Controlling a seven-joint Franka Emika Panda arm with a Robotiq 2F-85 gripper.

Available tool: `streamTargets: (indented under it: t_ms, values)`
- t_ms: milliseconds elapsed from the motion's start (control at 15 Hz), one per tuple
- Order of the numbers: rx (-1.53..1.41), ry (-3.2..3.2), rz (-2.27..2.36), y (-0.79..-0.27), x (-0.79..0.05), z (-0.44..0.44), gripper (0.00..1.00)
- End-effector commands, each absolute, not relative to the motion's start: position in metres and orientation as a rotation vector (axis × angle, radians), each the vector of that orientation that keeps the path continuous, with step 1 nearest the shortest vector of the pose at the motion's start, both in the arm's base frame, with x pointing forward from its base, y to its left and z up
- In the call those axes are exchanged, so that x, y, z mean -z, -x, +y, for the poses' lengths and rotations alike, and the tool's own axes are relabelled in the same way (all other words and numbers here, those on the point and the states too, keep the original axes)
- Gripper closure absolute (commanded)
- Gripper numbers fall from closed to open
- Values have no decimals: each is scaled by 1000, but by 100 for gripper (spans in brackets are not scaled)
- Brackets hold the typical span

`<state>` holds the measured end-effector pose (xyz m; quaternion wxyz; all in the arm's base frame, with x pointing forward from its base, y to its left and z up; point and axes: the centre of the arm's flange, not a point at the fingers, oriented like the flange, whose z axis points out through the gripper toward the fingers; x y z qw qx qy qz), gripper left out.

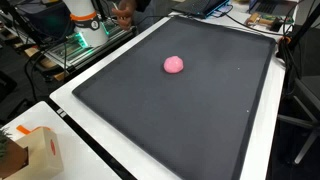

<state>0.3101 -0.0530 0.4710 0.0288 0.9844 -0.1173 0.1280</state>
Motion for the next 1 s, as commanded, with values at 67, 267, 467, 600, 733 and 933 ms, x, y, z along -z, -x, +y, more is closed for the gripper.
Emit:
streamTargets:
  t_ms: [67,267,467,600,733,933]
  values:
    - [-320,-3048,-361,-304,-449,-52,0]
    - [-359,-3042,-362,-310,-464,-53,0]
    - [-358,-3048,-358,-310,-465,-52,0]
    - [-358,-3049,-350,-310,-466,-52,0]
    - [-354,-3050,-335,-309,-467,-51,24]
    - [-359,-3052,-330,-309,-467,-50,44]
